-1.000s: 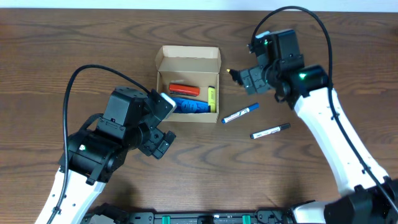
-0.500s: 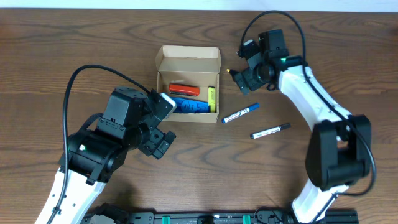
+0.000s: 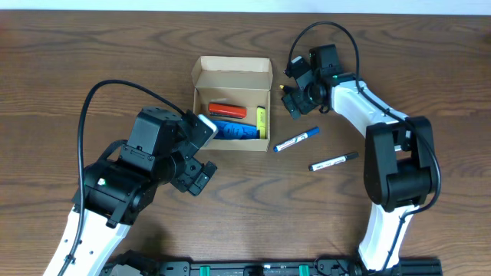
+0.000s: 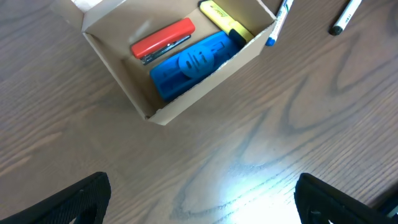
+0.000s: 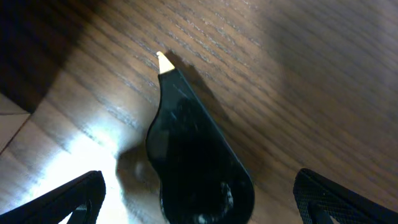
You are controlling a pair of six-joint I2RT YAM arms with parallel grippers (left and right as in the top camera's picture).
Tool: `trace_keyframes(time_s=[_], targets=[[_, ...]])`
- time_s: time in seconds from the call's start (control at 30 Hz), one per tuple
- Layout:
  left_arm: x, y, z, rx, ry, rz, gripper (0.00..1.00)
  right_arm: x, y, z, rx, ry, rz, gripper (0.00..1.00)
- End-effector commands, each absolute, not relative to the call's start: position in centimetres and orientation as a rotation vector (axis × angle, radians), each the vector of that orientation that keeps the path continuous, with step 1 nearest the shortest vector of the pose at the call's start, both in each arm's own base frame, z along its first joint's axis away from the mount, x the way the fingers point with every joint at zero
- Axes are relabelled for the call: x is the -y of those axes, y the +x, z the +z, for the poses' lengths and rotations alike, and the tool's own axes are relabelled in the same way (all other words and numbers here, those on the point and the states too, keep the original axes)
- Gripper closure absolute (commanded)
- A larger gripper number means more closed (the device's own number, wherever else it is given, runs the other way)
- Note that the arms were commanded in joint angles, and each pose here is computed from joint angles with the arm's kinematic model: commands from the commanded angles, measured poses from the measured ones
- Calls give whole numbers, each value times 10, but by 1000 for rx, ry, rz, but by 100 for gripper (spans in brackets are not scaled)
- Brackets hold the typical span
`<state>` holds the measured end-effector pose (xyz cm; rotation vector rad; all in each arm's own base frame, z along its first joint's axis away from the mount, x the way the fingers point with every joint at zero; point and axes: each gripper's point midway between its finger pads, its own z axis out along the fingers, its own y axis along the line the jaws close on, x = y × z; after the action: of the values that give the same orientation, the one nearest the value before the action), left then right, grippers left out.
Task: Pack container
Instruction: 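Move the right gripper to the black teardrop-shaped object and grasp it, then carry the black object over the box and lower it inside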
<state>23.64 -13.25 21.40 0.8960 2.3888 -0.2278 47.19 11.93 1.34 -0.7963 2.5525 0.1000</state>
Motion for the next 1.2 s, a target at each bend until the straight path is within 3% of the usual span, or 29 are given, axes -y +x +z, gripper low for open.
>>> trace_keyframes(time_s=[0.0,0.47,0.67,0.8,1.17], targets=[[132,237,222,-2371,882,-233,5,-120,475,3,-2551,-810,111,2],[132,237,222,-2371,882,-233,5,-124,475,-7,-2557,-805,149,27],[132,237,222,-2371,882,-233,5,-124,475,-7,-2568,-779,157,46],[132,237,222,-2371,882,-233,5,-124,474,-8,-2587,-735,168,54],[132,238,222,-2370,882,-233,5,-122,467,1,-2656,-572,207,59]])
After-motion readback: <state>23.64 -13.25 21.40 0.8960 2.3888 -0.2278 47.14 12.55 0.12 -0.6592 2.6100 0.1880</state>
